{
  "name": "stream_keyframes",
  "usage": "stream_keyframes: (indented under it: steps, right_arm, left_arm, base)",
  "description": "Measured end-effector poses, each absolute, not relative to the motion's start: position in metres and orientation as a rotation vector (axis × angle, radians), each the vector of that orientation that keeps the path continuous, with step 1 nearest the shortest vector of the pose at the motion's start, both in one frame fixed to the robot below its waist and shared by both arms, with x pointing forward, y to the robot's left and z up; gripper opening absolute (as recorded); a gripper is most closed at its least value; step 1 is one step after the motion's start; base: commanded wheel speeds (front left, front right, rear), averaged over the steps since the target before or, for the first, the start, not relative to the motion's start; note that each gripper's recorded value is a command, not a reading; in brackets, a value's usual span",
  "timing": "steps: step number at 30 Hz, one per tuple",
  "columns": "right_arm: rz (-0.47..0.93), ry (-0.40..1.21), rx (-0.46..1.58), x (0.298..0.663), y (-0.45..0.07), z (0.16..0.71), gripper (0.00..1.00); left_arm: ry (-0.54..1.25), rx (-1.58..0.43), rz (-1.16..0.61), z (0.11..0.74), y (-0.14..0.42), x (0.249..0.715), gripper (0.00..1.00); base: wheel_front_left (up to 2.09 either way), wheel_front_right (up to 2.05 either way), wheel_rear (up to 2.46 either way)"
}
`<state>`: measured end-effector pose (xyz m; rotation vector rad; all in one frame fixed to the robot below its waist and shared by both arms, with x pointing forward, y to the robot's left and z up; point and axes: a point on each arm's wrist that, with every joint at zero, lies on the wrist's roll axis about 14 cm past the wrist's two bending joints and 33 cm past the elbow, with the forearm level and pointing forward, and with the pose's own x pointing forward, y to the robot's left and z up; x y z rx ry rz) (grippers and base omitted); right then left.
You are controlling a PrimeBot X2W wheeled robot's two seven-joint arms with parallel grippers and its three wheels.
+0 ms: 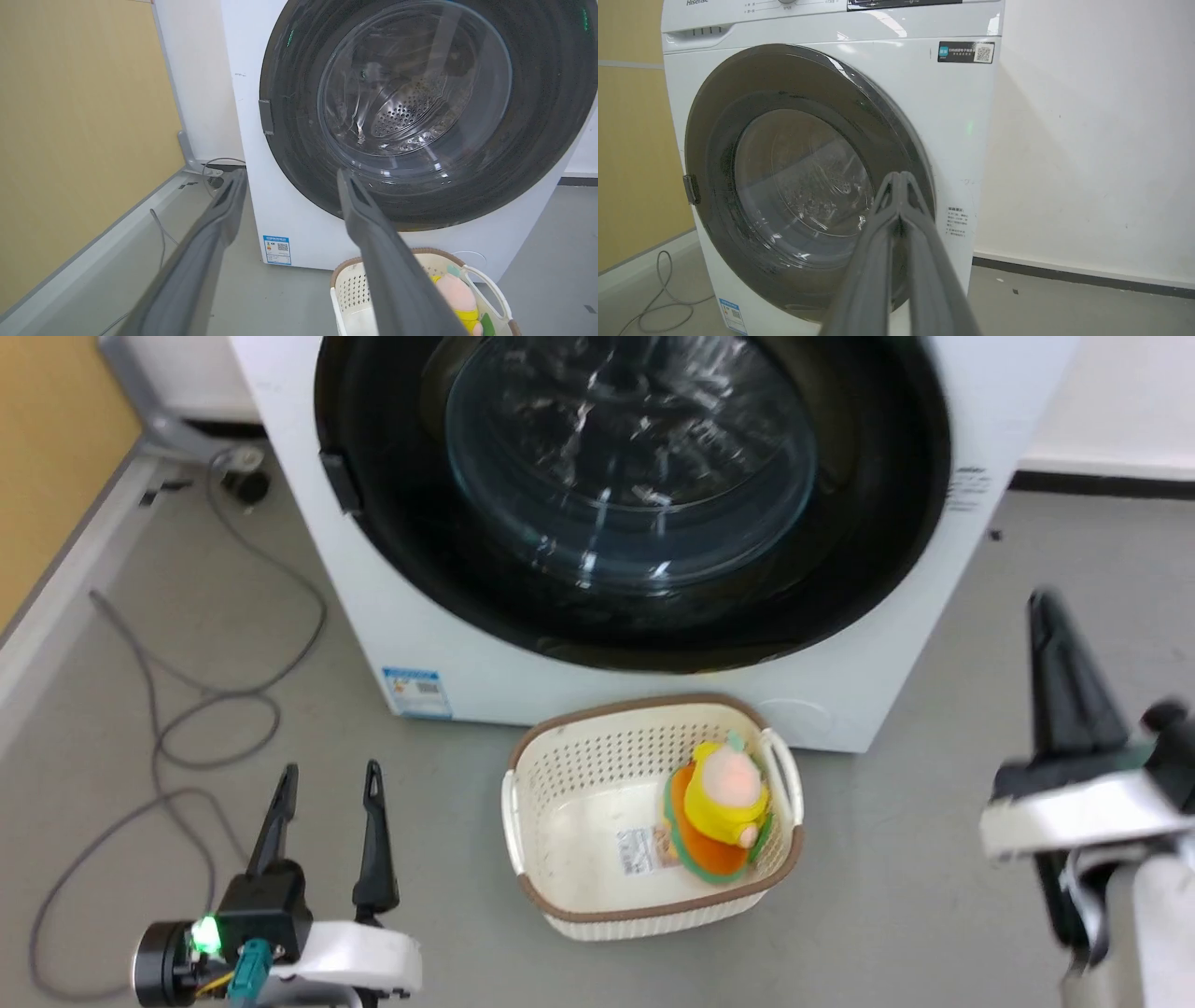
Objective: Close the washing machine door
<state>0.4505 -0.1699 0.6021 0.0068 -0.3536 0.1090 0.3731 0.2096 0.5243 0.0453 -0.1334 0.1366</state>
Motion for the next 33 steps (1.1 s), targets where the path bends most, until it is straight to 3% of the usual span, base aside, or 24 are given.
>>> stream_keyframes:
  steps: [8, 9, 10, 11, 24, 25, 33]
  right_arm:
    - [0.102, -0.212, 0.073, 0.396, -0.17, 0.551, 0.0]
    - [0.109, -0.191, 0.092, 0.391, -0.167, 0.544, 0.22]
    - [0.117, -0.172, 0.112, 0.387, -0.164, 0.537, 0.96]
    - [0.125, -0.158, 0.126, 0.384, -0.16, 0.533, 1.0]
    - [0.12, -0.125, 0.128, 0.371, -0.161, 0.521, 1.0]
    - [0.12, -0.125, 0.128, 0.371, -0.161, 0.521, 0.0]
    - [0.12, -0.118, 0.126, 0.371, -0.161, 0.52, 0.0]
  left_arm:
    - [-0.134, 0.041, 0.109, 0.524, 0.199, 0.359, 1.0]
    - [-0.132, 0.041, 0.109, 0.523, 0.199, 0.358, 1.0]
    - [-0.131, 0.041, 0.112, 0.523, 0.2, 0.358, 1.0]
    - [-0.129, 0.042, 0.113, 0.522, 0.2, 0.357, 1.0]
    - [-0.092, 0.04, 0.118, 0.51, 0.201, 0.35, 1.0]
    - [-0.091, 0.04, 0.118, 0.51, 0.201, 0.35, 0.0]
    - [-0.084, 0.039, 0.115, 0.51, 0.2, 0.351, 0.0]
  base:
    - [0.0, 0.0, 0.0]
    - [0.0, 0.0, 0.0]
    - [0.0, 0.0, 0.0]
    - [0.0, 0.0, 0.0]
    - [0.0, 0.0, 0.0]
    - [0.0, 0.0, 0.0]
    - [0.0, 0.0, 0.0]
